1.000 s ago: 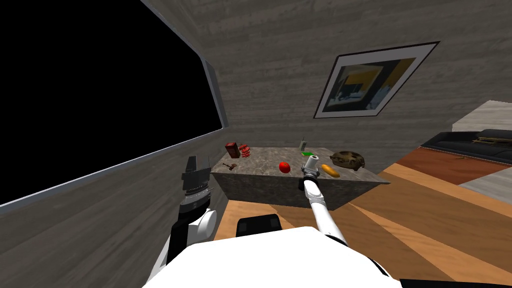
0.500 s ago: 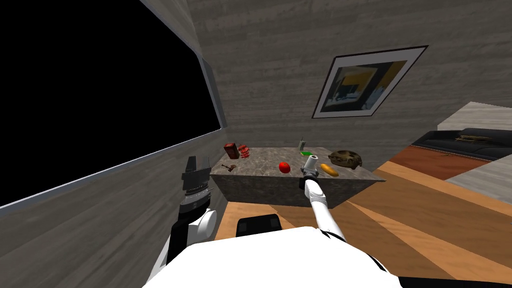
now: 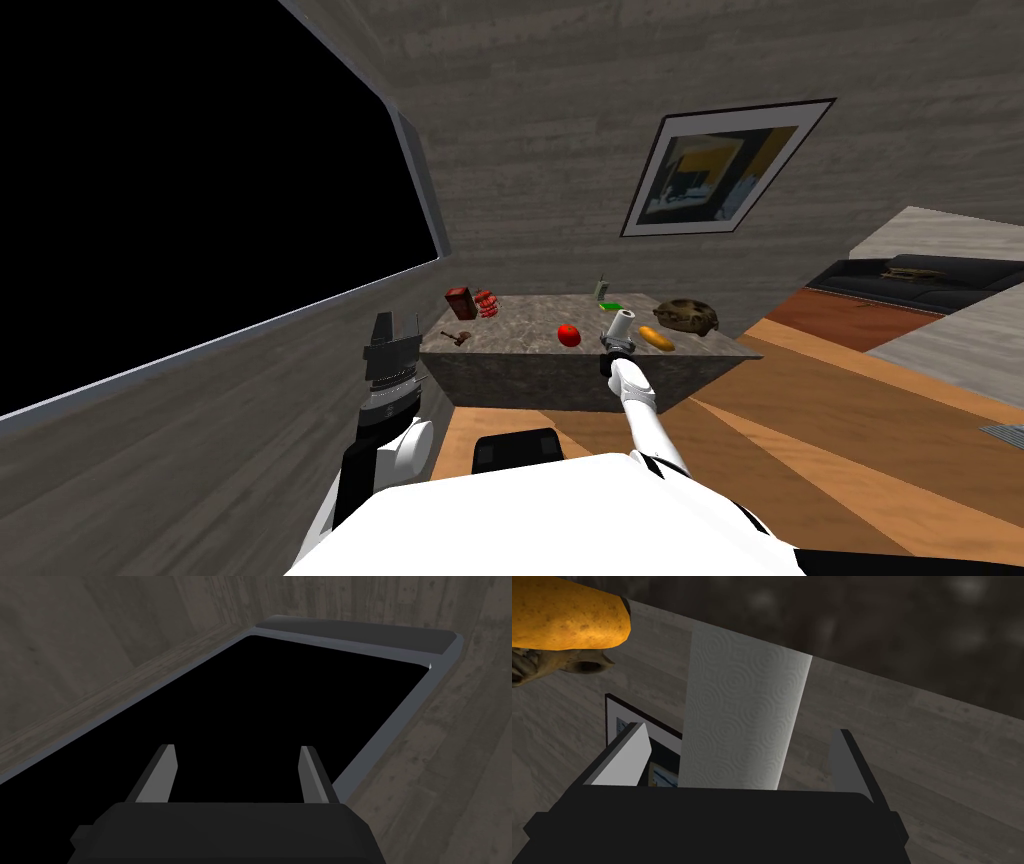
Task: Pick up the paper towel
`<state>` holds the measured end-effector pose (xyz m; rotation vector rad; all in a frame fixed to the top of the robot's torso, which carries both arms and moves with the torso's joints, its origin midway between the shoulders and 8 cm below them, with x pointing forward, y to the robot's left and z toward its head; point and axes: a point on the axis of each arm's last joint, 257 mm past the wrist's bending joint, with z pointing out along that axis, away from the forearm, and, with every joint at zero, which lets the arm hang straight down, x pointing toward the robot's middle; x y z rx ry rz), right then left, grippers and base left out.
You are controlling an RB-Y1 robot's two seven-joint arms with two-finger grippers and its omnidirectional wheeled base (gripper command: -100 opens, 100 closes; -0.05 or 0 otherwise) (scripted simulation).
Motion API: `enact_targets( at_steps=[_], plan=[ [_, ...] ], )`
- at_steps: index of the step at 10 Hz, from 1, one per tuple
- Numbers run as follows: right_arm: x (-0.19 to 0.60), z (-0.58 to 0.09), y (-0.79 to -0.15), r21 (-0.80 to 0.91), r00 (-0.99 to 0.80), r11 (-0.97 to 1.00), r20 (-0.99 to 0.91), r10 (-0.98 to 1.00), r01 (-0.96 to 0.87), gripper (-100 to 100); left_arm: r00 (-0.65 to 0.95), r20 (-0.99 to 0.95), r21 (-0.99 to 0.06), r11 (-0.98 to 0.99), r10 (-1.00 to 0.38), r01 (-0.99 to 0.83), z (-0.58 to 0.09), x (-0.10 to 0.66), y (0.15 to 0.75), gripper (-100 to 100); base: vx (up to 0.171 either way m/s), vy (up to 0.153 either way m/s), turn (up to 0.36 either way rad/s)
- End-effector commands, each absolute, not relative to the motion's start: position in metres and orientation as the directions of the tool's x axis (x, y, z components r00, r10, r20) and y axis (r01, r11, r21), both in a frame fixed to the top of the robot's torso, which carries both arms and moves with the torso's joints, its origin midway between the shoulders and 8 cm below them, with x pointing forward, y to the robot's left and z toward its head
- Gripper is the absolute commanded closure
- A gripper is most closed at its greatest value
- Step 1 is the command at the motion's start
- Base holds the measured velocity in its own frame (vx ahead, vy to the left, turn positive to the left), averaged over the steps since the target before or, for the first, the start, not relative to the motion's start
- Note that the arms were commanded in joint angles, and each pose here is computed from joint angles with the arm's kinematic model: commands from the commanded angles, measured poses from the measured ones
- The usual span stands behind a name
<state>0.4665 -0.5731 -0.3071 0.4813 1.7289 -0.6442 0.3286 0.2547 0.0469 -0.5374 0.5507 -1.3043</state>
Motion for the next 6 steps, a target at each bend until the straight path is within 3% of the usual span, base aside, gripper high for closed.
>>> enact_targets(
  at_steps=[1, 3, 6],
  plan=[
    [0.4663, -0.3074, -0.5733, -0.203, -0.267, 0.762, -0.963, -0.04, 0.614, -100, 0.175, -0.075, -0.65, 0.181, -0.982, 0.738, 0.0469, 0.3286, 0.2547, 0, -0.004, -0.006, -0.003],
    [0.4756, -0.3115, -0.5719, -0.165, -0.257, 0.791, -0.966, -0.01, 0.589, -100, 0.175, -0.075, -0.65, 0.181, -0.982, 0.738, 0.0469, 0.3286, 0.2547, 0, 0.038, 0.043, -0.141],
    [0.4754, -0.3132, -0.5716, -0.154, -0.256, 0.792, -0.967, 0.002, 0.59, -100, 0.175, -0.075, -0.65, 0.181, -0.982, 0.738, 0.0469, 0.3286, 0.2547, 0, 0.01, 0.011, 0.012]
  ],
)
